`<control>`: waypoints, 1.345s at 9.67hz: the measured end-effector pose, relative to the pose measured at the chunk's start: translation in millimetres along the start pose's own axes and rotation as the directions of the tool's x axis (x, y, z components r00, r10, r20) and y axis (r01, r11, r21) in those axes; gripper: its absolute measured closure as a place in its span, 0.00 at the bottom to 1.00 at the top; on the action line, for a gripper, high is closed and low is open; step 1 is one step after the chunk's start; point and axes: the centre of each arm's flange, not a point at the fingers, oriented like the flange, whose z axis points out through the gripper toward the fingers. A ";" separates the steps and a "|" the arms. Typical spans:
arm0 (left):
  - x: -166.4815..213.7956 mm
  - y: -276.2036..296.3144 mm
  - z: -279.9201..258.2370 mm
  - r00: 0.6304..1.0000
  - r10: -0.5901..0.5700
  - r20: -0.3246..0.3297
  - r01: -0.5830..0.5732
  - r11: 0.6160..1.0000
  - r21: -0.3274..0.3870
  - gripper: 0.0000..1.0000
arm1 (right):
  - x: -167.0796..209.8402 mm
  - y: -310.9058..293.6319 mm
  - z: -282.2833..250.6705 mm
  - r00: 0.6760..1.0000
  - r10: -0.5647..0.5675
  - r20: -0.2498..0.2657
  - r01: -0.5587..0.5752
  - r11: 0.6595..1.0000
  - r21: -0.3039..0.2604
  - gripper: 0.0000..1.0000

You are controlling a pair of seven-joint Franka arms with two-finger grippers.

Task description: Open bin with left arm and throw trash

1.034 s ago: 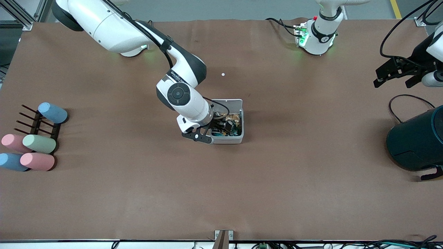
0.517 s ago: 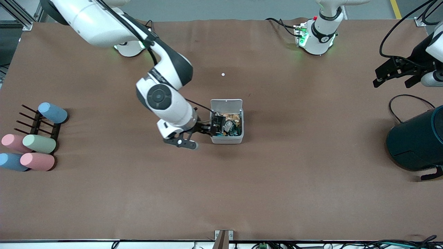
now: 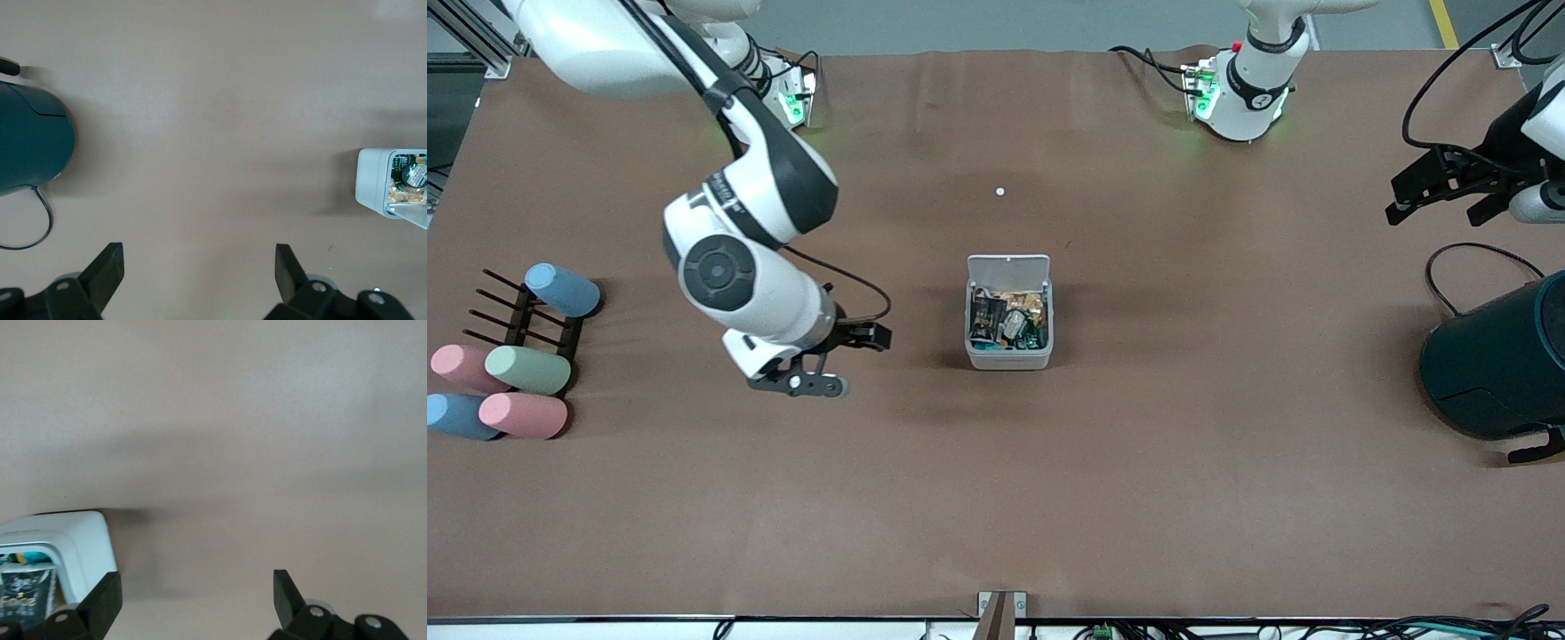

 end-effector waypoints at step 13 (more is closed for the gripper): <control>0.3 0.0 1.0 1.000 -0.002 0.002 0.002 1.000 0.000 0.00 | -65.2 234.8 -232.8 0.999 0.006 -0.041 -0.009 0.997 -0.075 0.00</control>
